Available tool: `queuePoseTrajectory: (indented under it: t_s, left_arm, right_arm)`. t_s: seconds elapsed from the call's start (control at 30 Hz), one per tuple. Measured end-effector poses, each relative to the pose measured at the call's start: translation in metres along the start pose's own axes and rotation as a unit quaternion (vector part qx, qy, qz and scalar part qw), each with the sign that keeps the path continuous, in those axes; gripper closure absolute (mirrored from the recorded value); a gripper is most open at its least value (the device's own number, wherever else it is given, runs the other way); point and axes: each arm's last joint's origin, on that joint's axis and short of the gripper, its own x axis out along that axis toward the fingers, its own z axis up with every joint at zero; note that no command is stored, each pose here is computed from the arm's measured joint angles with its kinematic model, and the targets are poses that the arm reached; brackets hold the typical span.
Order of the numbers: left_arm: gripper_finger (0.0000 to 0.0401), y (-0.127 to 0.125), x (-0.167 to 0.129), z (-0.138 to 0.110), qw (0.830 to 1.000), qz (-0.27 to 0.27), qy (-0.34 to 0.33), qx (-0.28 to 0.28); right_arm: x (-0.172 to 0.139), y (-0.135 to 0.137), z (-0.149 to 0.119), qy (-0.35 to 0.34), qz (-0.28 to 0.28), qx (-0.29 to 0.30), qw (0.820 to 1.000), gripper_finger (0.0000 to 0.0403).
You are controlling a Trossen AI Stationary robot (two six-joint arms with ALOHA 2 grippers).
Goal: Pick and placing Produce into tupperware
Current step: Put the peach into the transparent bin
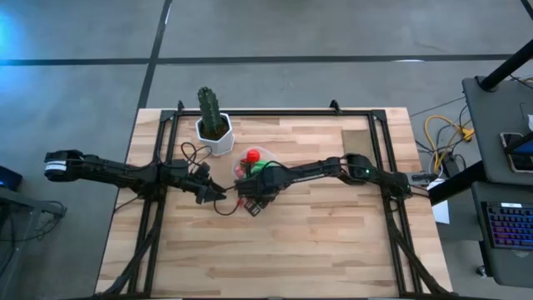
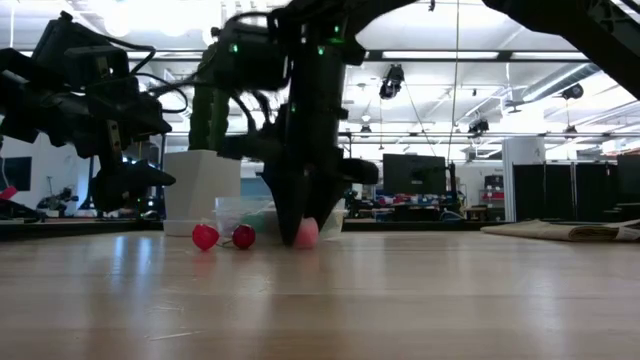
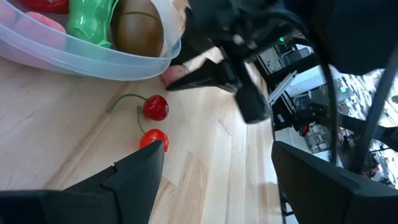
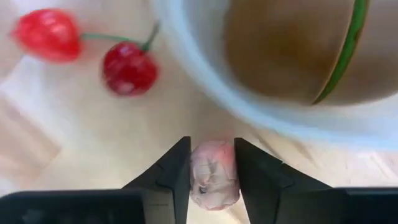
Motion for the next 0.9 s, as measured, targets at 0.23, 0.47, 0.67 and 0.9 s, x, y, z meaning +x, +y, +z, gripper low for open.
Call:
queuePoseTrajectory:
  t_s: [0.23, 0.47, 0.67, 0.9]
  left_arm:
    - [0.0118, 0.000, 0.000, 0.000, 1.000, 0.001, -0.001, 0.000]
    - [0.0118, 0.000, 0.000, 0.000, 1.000, 0.001, -0.001, 0.000]
    - [0.0118, 0.000, 0.000, 0.000, 1.000, 0.000, -0.002, 0.000]
    - [0.0118, 0.000, 0.000, 0.000, 1.000, 0.000, -0.002, 0.000]
  right_arm:
    - [-0.041, 0.008, 0.007, -0.032, 0.030, -0.008, 0.999, 0.0302]
    - [-0.095, 0.006, 0.034, -0.138, 0.047, -0.011, 0.989, 0.0302]
    - [-0.068, -0.028, 0.069, -0.086, 0.062, 0.010, 0.994, 0.0297]
    - [-0.064, -0.028, 0.071, -0.080, 0.073, -0.011, 0.994, 0.0232]
